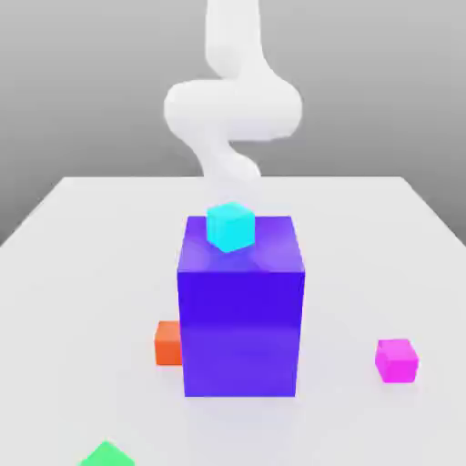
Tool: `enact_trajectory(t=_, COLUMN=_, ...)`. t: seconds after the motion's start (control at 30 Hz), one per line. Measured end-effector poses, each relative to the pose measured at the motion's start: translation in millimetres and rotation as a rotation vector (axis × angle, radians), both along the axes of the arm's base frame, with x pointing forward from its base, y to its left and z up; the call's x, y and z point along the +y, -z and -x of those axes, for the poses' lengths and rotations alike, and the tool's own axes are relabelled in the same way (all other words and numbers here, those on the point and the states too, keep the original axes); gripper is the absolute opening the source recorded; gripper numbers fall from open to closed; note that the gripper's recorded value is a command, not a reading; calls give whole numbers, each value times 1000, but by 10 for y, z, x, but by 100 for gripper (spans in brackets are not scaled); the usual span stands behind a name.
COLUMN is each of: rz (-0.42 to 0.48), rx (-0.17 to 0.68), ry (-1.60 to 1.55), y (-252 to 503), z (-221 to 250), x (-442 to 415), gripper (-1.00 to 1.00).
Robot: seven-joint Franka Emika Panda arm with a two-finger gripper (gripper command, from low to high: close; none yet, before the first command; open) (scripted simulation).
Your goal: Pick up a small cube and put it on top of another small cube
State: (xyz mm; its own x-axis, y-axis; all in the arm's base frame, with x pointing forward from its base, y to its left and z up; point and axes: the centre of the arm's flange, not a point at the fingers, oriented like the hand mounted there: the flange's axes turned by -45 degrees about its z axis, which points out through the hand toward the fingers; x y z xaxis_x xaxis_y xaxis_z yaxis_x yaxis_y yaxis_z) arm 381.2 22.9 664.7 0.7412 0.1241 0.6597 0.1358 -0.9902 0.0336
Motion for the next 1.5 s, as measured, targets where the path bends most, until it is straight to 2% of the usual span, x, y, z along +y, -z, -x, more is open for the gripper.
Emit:
enact_trajectory(t=0.17, rz=108, rx=142, ry=-304, y=1034, z=-469, x=614, gripper=0)
enact_trajectory(t=0.33, rz=223, rx=263, ry=-603, y=2103, z=-567, x=1272, gripper=0)
enact_trajectory(t=0.53, rz=376, rx=393, ry=-964, y=3374, z=-256, x=1935, gripper=0)
enact_trajectory(t=0.77, rz=568, rx=519, ry=-1367, y=4670, z=474, x=2329, gripper=0)
enact_trajectory(t=0.93, rz=583, rx=530, ry=-1395, y=5240, z=523, x=2328, gripper=0)
enact_trajectory(t=0.97, rz=582, rx=531, ry=-1395, y=5331, z=531, x=2324, gripper=-100)
enact_trajectory(t=1.2, rz=583, rx=533, ry=-1396, y=5346, z=534, x=2323, gripper=-100)
enact_trajectory(t=1.4, rz=579, rx=536, ry=-1386, y=4789, z=508, x=2303, gripper=-100)
enact_trajectory(t=1.5, rz=496, rx=601, ry=-1168, y=4710, z=-52, x=1832, gripper=-100)
